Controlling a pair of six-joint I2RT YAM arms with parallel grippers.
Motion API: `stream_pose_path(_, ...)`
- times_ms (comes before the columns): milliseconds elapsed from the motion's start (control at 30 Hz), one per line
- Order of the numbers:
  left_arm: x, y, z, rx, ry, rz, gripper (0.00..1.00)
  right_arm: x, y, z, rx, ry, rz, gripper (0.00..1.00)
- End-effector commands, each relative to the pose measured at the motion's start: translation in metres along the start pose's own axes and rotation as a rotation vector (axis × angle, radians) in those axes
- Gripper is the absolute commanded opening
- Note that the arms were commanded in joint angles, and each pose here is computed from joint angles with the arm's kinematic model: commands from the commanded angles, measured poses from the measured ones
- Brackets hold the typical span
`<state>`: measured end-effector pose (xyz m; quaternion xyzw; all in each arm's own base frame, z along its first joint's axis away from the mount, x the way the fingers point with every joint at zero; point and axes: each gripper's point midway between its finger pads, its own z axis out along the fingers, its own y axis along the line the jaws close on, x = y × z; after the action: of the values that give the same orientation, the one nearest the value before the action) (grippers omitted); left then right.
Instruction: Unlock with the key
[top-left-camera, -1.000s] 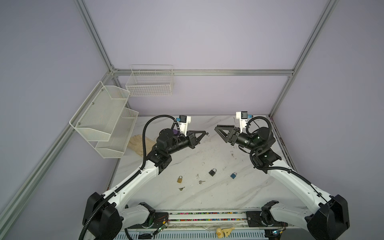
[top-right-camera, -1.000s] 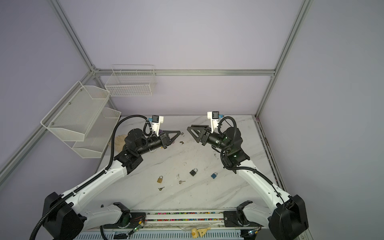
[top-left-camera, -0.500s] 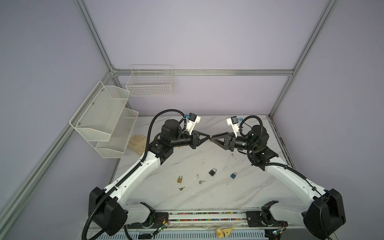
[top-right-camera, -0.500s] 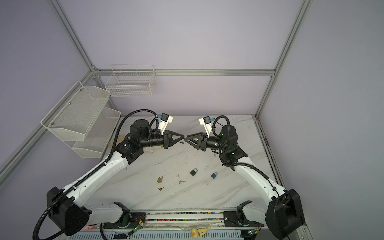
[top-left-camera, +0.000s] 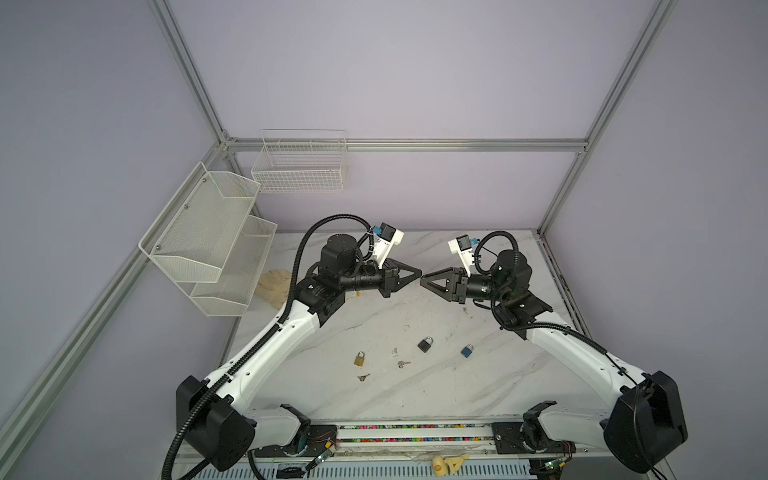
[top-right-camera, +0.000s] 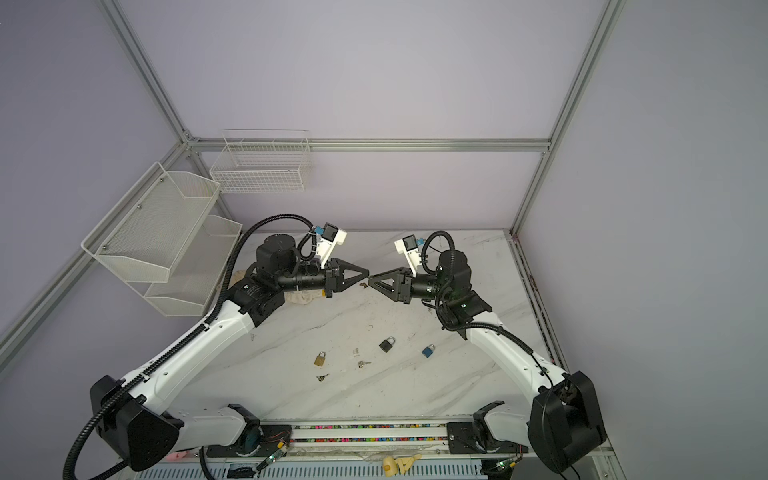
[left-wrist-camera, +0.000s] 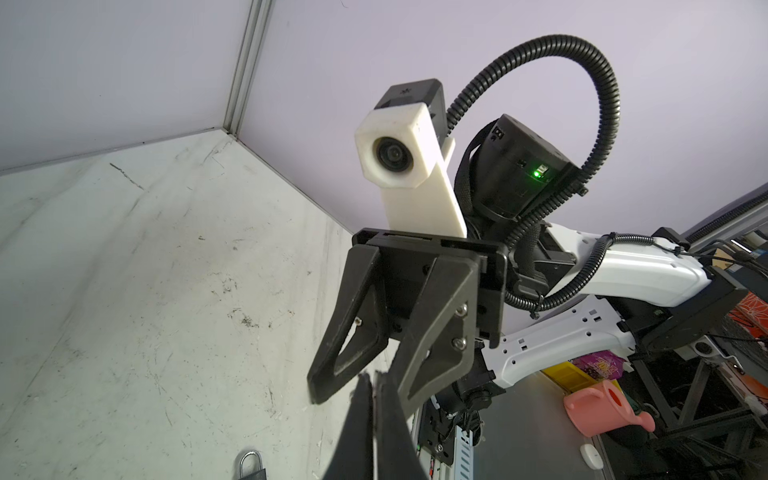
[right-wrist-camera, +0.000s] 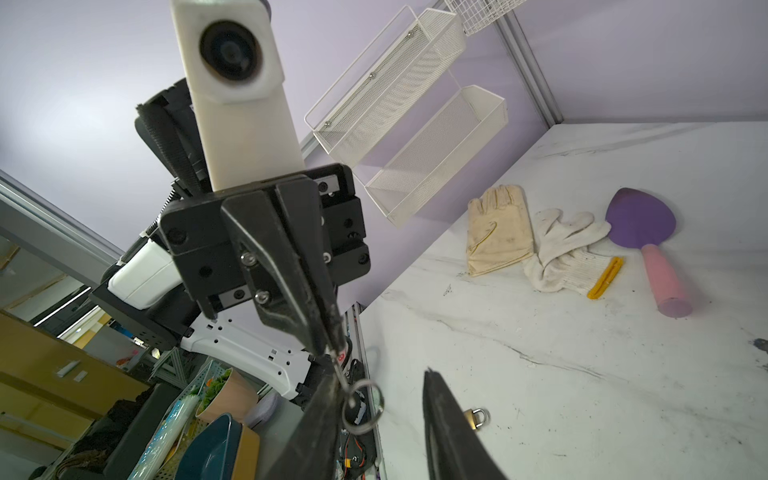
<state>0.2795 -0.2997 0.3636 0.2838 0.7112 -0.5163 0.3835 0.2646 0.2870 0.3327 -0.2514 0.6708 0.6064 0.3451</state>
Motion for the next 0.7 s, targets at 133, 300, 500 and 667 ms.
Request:
stream_pose_path(133,-0.0341,-0.0324,-0.0102,0.073,-0.053,0.109,0.00,-0.0076,0.0095,-0.0018,-0.023,-0.010,-0.042,0.33)
stream_pose_path(300,-0.0352,-0.0321,-0.0096,0.071,-0.054,0.111,0.00,-0.0066,0.0093,-0.0012,-0.029,-0.003,-0.040,0.28)
stream_pose_path(500,-0.0350,-0.0330,-0.0092,0.078,-0.048,0.111,0.00,-0.0066,0.0114,-0.0010,-0.040,0.000,-0.041,0.26)
stream_pose_path(667,-0.0327,-0.0323,-0.0086,0.078,-0.036,0.112,0.00,-0.0080,0.0135,-0.0015,-0.046,-0.002,-0.044,0.26)
